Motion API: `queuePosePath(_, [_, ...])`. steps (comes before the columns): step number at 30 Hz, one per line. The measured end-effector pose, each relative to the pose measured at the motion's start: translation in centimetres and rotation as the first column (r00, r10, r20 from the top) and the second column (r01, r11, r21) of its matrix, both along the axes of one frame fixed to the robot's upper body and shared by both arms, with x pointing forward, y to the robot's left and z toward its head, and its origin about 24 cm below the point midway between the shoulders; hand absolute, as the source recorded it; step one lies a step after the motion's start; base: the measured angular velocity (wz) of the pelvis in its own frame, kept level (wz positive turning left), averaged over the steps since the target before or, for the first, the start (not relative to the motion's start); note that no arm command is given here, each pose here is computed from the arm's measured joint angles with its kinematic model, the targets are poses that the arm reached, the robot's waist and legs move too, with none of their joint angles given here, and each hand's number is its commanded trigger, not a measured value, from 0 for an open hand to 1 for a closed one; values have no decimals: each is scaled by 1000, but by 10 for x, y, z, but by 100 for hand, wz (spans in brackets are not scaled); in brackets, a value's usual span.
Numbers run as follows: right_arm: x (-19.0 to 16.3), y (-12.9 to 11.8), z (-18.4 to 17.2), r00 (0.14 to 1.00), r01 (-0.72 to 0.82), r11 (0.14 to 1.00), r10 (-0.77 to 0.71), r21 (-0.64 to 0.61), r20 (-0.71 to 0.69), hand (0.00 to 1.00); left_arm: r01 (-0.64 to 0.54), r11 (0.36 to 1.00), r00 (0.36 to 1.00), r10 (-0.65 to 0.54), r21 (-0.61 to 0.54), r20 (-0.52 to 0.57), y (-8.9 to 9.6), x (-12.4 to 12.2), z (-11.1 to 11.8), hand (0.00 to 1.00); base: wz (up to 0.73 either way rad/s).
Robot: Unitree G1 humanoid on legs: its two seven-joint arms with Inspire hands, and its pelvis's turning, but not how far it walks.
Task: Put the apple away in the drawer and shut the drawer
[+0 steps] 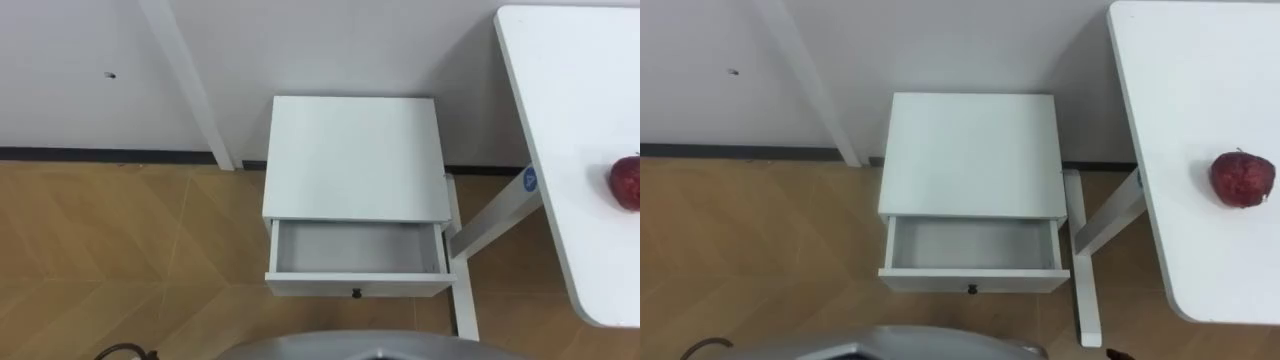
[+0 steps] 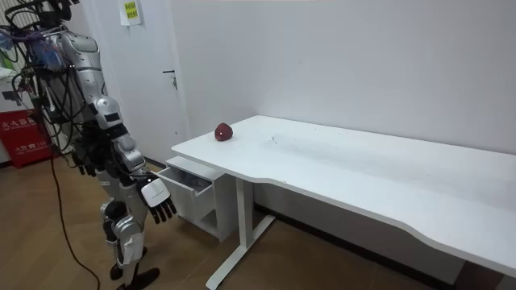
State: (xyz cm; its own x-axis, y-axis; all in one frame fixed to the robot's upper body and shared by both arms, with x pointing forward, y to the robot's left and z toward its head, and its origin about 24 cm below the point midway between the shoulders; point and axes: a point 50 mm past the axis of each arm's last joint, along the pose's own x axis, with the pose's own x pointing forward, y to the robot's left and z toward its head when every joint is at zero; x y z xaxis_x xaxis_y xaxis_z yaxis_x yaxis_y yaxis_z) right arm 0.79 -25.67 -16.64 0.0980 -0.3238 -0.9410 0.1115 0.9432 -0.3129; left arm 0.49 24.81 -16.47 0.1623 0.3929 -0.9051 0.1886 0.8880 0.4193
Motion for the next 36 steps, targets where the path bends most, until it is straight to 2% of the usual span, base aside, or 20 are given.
queuePosePath(9, [1,0,0,999,34,999,-34,1,17,0,0,1000,1000,0,3,11,1,4,0,0,0])
queuePosePath(11, [1,0,0,993,115,993,-115,9,40,0,-1,1000,1000,1,2,16,1,6,0,0,0])
queuePosePath(14, [-2,-5,1,940,327,945,-328,27,94,0,-6,1000,1000,5,4,18,1,4,0,0,-3])
queuePosePath(16, [-2,-12,4,841,514,857,-514,47,168,0,-31,999,999,31,11,38,5,4,2,0,-4])
queuePosePath(17, [-2,-14,5,811,556,830,-555,51,187,0,-36,999,998,35,15,43,6,4,2,0,-4])
queuePosePath(19, [1,-23,9,656,714,695,-705,79,269,0,-63,998,997,61,31,56,11,2,4,0,-6])
queuePosePath(20, [1,-25,9,607,753,652,-741,91,285,0,-69,997,996,67,37,62,12,2,4,0,-9])
queuePosePath(22, [1,-34,14,372,878,448,-860,169,349,0,-82,995,993,76,55,89,15,3,6,0,-10])
queuePosePath(23, [2,-37,15,311,898,397,-879,193,362,0,-85,995,992,79,58,95,16,3,6,0,-13])
queuePosePath(25, [2,-46,19,86,942,203,-915,267,395,0,-85,994,991,76,74,111,19,3,8,0,-7])
queuePosePath(26, [2,-47,19,39,946,163,-916,282,399,0,-88,993,990,79,77,113,20,2,8,0,-7])
queuePosePath(29, [1,-54,23,-184,936,-36,-898,349,400,0,-93,992,988,81,89,130,24,3,10,0,-13])
queuePosePath(33, [15,-67,34,-306,899,-113,-853,423,423,0,-87,991,987,72,106,142,32,8,13,0,-5])
queuePosePath(36, [31,-78,45,-363,868,-122,-818,482,446,0,-81,990,987,63,118,151,36,11,15,0,0])
